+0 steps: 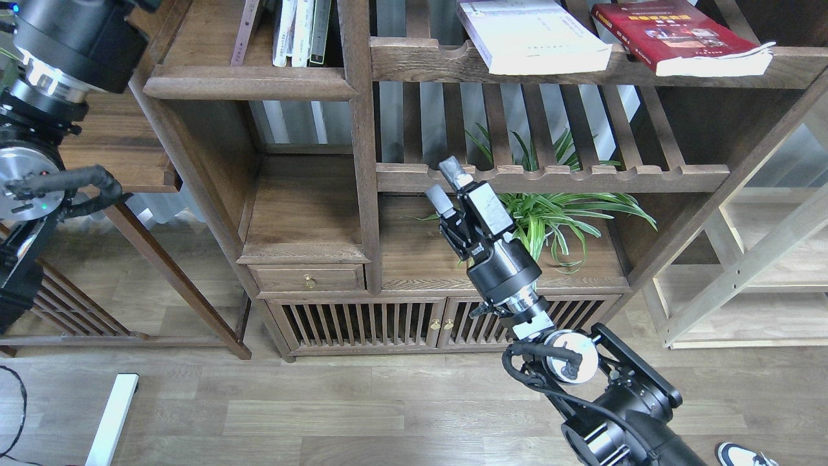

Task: Organize books on shelf
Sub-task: 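Raise the right gripper up to the white book lying on the upper shelf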

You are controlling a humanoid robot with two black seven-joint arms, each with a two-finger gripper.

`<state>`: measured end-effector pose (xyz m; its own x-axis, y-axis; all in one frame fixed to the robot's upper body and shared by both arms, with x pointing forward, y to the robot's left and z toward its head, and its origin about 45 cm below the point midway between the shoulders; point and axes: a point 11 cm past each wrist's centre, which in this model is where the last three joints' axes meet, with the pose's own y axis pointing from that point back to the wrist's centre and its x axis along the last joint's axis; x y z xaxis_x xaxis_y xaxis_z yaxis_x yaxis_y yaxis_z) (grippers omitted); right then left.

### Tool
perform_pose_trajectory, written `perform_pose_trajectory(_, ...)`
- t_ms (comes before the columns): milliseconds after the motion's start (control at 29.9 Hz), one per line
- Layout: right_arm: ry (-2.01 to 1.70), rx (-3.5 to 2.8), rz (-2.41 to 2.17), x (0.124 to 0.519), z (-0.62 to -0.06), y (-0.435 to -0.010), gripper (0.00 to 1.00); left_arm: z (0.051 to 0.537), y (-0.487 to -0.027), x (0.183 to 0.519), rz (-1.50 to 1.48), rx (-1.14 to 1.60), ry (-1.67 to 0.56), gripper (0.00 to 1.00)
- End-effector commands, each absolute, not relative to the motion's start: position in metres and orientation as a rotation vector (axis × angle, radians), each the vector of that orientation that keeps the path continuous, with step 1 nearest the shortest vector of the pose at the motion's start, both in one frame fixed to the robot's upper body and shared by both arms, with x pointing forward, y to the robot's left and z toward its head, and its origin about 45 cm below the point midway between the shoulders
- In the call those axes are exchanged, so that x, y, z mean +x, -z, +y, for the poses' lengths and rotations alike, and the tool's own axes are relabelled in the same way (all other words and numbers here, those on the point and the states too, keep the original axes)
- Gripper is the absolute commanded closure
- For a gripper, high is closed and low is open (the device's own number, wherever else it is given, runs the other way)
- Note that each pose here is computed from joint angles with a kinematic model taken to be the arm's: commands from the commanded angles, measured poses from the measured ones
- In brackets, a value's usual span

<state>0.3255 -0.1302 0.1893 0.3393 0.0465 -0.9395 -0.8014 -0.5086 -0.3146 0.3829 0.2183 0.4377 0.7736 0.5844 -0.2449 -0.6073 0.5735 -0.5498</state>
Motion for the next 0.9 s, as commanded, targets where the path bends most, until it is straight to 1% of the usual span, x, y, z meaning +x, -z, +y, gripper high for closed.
perform_pose_trajectory(0, -1.261, -1.763, 0.684, 0.332, -0.134, -0.194, 0.04, 0.219, -0.429, 0.38, 0.055, -0.656, -0.681, 0.09)
perform_pose_trajectory(67, -1.249, -1.759, 0.695, 0.337, -0.137, -0.198, 0.04, 0.219, -0.425, 0.378, 0.062, -0.658, -0.674, 0.06)
perform_pose_trajectory(100, -1.244, -1.754, 0.71, 0.341, -0.14, -0.201, 0.04, 0.218, -0.42, 0.376, 0.071, -0.657, -0.663, 0.02)
perform_pose_trajectory(134, -1.24, -1.751, 0.721, 0.344, -0.141, -0.203, 0.04, 0.218, -0.417, 0.374, 0.08, -0.658, -0.653, 0.02)
perform_pose_trajectory(368, -1.206, -1.747, 0.75, 0.364, -0.147, -0.224, 0.04, 0.209, -0.374, 0.359, 0.196, -0.671, -0.592, 0.01)
perform_pose_trajectory(502, -1.205, -1.739, 0.764, 0.366, -0.149, -0.227, 0.04, 0.206, -0.362, 0.356, 0.231, -0.674, -0.599, 0.01)
perform_pose_trajectory(602, -1.202, -1.742, 0.755, 0.366, -0.148, -0.23, 0.06, 0.204, -0.351, 0.353, 0.266, -0.665, -0.605, 0.01)
perform_pose_trajectory(869, -1.194, -1.735, 0.774, 0.373, -0.151, -0.24, 0.07, 0.188, -0.299, 0.339, 0.396, -0.516, -0.601, 0.01)
